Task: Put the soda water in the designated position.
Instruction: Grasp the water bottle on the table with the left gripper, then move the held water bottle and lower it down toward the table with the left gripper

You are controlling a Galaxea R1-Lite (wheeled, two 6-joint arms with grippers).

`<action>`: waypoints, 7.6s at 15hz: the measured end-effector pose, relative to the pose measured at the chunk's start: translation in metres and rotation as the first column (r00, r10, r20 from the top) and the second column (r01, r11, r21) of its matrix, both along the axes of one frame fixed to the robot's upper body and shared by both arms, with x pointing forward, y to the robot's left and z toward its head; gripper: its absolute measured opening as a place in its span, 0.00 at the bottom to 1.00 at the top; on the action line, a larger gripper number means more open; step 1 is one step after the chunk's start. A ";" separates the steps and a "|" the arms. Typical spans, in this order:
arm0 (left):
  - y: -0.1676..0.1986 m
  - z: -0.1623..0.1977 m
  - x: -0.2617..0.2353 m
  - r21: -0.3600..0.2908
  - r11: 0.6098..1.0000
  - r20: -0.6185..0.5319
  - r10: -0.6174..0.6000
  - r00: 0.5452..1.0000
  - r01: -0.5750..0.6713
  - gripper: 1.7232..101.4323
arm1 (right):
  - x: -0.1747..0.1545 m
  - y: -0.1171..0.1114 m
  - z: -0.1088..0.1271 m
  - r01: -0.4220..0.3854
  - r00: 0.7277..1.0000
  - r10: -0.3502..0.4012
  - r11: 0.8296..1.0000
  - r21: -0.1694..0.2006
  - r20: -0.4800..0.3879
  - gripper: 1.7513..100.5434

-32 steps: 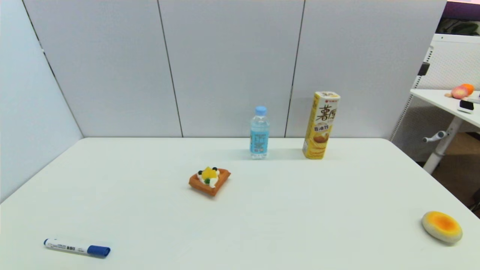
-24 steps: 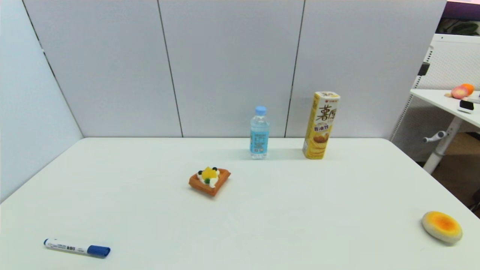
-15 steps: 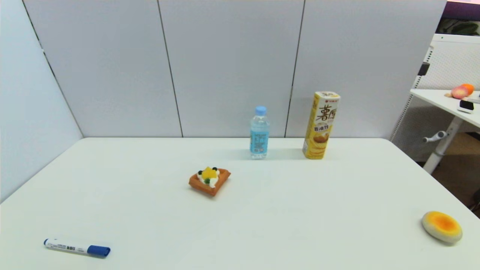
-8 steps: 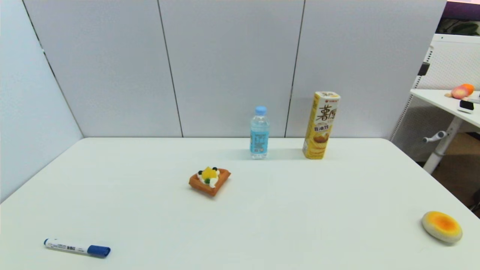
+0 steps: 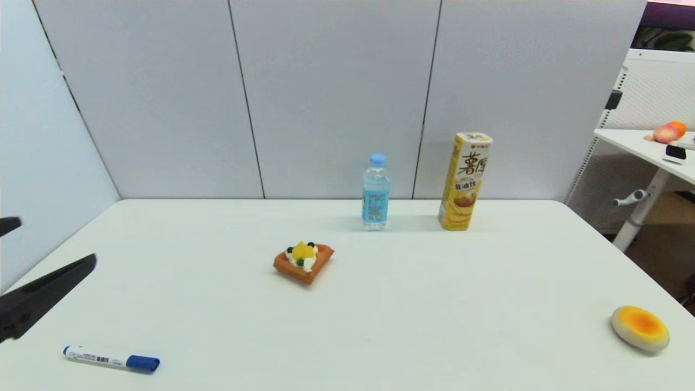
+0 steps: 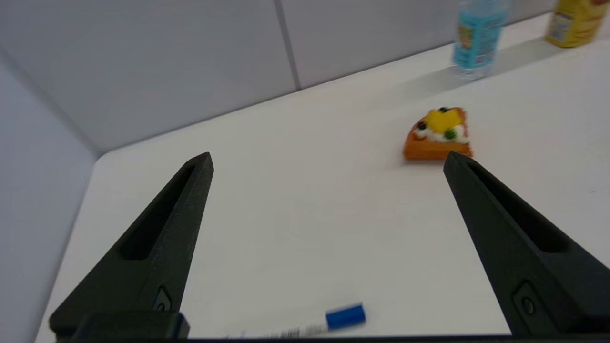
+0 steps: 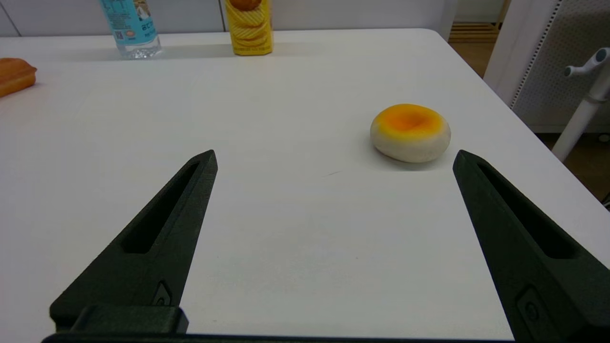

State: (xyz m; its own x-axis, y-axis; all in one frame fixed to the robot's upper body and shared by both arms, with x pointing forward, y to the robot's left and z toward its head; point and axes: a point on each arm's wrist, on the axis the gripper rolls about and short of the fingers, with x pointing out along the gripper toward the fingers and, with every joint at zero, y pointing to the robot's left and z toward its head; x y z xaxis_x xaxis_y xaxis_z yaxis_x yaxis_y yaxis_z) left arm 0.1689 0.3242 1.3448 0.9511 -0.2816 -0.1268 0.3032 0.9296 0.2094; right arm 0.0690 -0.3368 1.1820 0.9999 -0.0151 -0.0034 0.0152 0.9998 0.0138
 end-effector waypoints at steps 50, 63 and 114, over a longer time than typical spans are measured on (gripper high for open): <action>-0.272 -0.147 0.373 -0.265 0.772 0.183 -0.548 0.816 0.578 0.96 | 0.000 0.000 0.000 0.000 1.000 0.000 1.000 0.000 0.000 0.97; -0.281 -0.151 0.378 -0.262 0.766 0.209 -0.549 0.809 0.588 0.96 | 0.000 0.000 0.000 -0.001 1.000 0.001 1.000 0.000 0.000 0.97; -0.143 -0.136 0.334 -0.226 0.888 0.181 -0.365 0.913 0.400 0.50 | 0.000 0.000 0.000 0.000 1.000 0.000 1.000 0.000 0.000 0.97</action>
State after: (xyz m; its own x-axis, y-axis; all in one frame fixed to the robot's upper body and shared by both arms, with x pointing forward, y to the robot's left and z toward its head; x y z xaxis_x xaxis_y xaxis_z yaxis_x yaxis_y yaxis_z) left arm 0.5029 0.1817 1.2087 0.7657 -0.6329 0.1147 0.6325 0.7733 0.0449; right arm 0.0690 -0.3368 1.1820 0.9999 -0.0147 -0.0030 0.0147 0.9998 0.0134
